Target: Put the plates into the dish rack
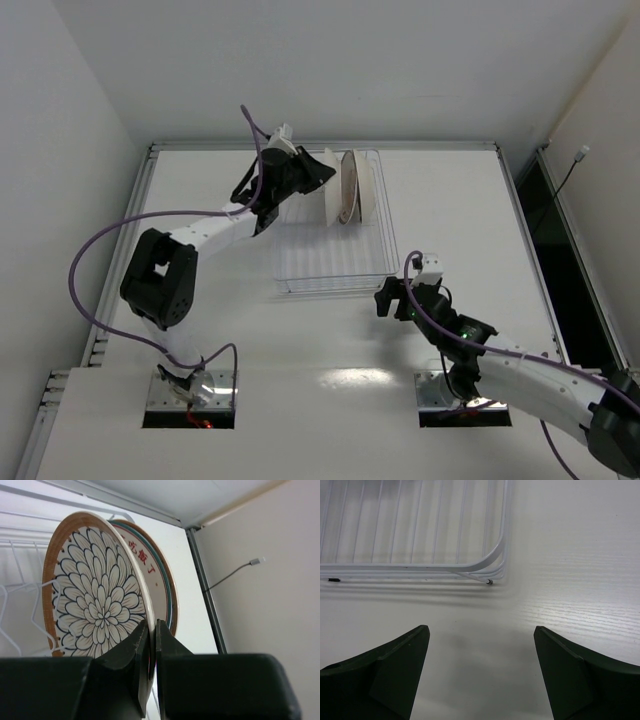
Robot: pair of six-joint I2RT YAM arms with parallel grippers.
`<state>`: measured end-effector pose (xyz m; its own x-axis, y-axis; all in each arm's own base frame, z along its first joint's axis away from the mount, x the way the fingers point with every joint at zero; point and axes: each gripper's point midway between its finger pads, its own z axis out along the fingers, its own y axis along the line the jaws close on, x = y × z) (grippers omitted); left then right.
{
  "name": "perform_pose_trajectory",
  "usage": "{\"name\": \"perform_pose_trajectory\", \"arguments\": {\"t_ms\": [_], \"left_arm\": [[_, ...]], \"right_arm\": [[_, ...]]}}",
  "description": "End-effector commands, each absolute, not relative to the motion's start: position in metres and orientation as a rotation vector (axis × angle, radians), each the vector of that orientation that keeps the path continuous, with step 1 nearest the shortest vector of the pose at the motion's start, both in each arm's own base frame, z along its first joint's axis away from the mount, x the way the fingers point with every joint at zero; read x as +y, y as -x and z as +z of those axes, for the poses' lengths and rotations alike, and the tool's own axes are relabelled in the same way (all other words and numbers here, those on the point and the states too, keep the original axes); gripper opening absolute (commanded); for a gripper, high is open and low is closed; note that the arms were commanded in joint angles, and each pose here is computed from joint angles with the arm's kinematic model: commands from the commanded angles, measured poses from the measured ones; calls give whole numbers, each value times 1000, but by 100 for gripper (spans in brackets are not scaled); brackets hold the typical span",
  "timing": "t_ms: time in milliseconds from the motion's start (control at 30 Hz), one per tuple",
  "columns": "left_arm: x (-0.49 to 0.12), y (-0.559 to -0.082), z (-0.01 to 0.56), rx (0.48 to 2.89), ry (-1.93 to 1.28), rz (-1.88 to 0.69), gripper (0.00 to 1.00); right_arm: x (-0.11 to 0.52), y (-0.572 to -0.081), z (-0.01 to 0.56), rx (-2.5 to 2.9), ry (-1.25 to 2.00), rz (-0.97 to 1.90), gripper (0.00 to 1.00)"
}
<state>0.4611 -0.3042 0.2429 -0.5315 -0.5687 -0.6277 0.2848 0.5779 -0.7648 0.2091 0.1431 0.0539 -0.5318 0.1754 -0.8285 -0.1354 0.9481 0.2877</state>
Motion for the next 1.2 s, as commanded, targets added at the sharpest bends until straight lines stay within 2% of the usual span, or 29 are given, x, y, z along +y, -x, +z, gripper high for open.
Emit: {"name": "perform_pose_trajectory", "arguments": {"t_ms": [0,200,533,800,1000,1167], "left_arm": [[-316,-475,348,1512,211,-1139,0],[-327,-491,336,1530,226,-1124,0],[-329,-472,324,1497,211,-1197,0],[-311,-437,337,1270,145,-1258,0],[-307,-432,332,1188,154,-1293,0],[-301,-419,352,993,167,-1427,0]], "right_arm": [[152,-219,79,2027,-64,450,84],[152,-219,81,2019,-66,457,84],[150,-219,84,2008,-75,455,85],[150,-219,84,2008,-75,455,85],[151,-218,82,2019,-66,457,85],[150,-218,77,2034,-52,438,85]]}}
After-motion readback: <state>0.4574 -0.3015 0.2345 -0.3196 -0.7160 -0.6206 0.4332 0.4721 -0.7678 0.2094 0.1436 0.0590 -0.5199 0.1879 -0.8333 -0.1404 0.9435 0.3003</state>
